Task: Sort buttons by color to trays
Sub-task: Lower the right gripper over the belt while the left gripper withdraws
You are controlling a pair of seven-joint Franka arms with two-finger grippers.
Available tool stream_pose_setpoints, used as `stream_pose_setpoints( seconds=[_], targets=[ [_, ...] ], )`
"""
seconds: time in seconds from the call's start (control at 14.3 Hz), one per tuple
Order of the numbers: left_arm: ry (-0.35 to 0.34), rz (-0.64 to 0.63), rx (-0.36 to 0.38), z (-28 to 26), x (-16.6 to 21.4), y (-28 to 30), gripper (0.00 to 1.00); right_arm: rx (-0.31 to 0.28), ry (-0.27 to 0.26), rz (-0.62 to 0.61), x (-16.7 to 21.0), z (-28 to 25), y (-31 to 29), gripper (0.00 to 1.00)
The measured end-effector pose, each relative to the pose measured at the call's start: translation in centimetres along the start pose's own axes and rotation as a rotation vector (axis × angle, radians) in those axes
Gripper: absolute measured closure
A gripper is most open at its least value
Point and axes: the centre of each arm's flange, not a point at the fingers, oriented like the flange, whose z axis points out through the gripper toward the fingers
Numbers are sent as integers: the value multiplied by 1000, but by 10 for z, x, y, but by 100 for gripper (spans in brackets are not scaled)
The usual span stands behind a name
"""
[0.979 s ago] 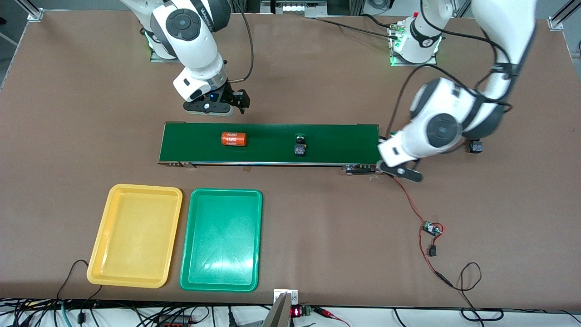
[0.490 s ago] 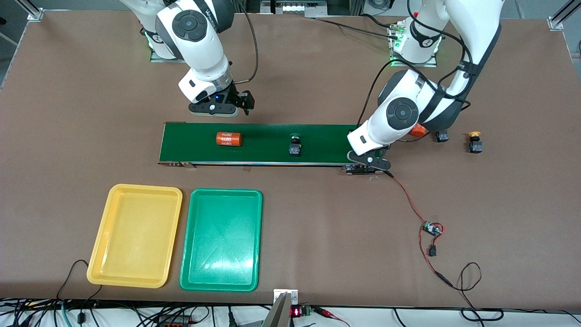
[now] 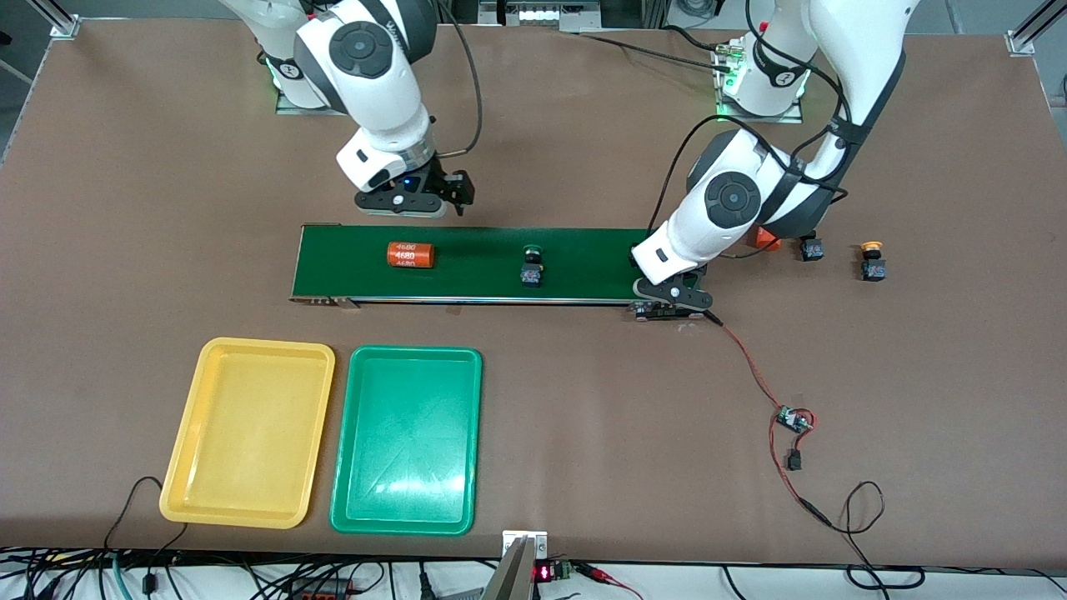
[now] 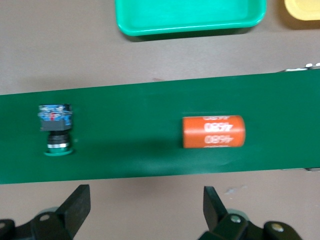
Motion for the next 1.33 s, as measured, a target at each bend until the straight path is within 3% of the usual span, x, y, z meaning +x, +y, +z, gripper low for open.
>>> stream_pose_setpoints(
  seconds=[0.28,0.7,0.98,1.33],
  targets=[
    [2,-8,-10,13,-3,1,56,-2,-13,12,-6,16,-19,0],
    [82,-26,-6,-27,9,-7,2,24,-9,27,-9,24,-34,0],
    [59,-72,32,-59,17,-89,0,28,-2,19,-3,29,-38,0],
    [42,-99,29,-62,15,-236,0,31,-25,37,13,58,-33,0]
  ],
)
